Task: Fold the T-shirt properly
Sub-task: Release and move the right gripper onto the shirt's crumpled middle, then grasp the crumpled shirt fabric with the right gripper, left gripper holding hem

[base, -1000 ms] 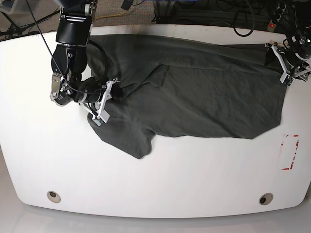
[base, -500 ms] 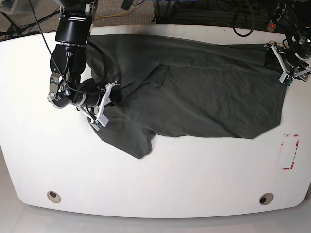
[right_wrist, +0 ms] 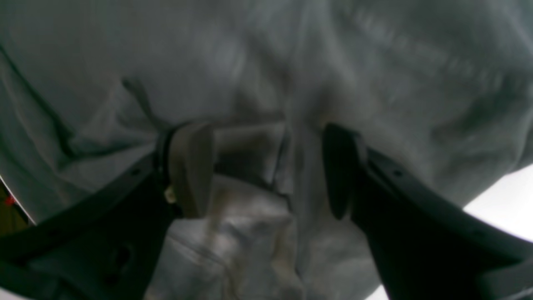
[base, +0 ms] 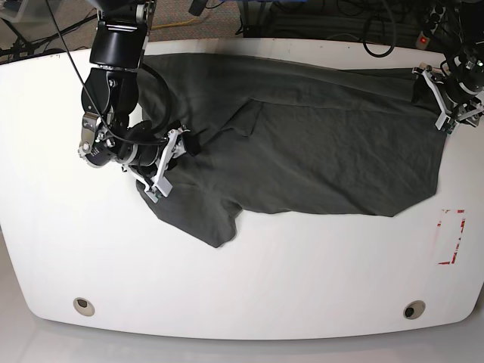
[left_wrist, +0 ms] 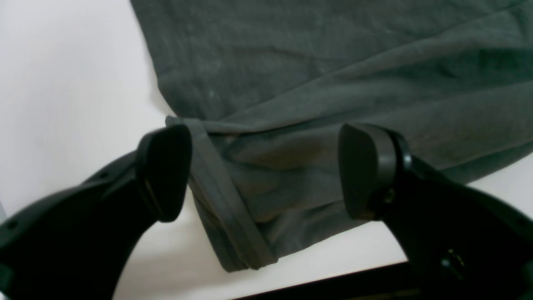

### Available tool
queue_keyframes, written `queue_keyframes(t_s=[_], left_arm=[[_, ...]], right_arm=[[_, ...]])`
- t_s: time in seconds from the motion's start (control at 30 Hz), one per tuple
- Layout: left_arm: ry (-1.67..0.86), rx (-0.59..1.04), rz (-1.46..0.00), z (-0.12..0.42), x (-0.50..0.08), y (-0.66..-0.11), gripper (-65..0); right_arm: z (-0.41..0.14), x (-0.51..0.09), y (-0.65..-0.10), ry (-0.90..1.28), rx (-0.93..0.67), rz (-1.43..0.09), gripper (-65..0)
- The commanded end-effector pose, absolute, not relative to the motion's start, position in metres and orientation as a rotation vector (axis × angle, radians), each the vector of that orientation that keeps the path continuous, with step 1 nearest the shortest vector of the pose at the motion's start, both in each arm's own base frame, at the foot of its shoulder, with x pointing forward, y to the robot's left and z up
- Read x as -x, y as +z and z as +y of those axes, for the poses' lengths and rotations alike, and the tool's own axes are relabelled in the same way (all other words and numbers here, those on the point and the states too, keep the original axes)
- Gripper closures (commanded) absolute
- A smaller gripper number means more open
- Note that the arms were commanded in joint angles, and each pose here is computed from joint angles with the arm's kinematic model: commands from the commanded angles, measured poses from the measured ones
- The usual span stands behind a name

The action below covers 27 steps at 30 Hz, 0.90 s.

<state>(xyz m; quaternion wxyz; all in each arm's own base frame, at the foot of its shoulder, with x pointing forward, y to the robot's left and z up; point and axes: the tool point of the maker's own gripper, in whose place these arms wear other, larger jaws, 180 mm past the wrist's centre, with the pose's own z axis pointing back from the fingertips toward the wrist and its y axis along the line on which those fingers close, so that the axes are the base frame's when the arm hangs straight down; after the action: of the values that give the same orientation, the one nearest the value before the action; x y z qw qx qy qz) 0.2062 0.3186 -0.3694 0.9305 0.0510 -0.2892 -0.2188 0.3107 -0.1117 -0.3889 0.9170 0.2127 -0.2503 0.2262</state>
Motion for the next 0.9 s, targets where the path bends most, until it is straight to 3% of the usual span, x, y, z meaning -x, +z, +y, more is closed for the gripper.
queue_keyframes(t_s=[0.0,0.53,0.73,0.87], left_arm=[[-0.458,-0.105,-0.601,0.321,-0.210,-0.367,-51.1],[-0.451,-0.091,-0.592,0.320,-0.209,-0.373,-51.1],[-0.449,-0.093,-0.603,0.320,-0.214,-0.371,-51.1],[-0.449,-0.093,-0.603,0.320,-0.214,-0.371,-51.1]], right_arm=[[-0.113,-0.324,-0.375,0.475,-0.430,-0.569,-38.7],[-0.101,-0.307,-0.389,0.503,-0.448,-0.525,-38.2],[-0.100,-0.306,-0.390,0.504,-0.451,-0.522,-23.6],[-0.094,-0.306,-0.389,0.502,-0.465,-0.524,-28.1]])
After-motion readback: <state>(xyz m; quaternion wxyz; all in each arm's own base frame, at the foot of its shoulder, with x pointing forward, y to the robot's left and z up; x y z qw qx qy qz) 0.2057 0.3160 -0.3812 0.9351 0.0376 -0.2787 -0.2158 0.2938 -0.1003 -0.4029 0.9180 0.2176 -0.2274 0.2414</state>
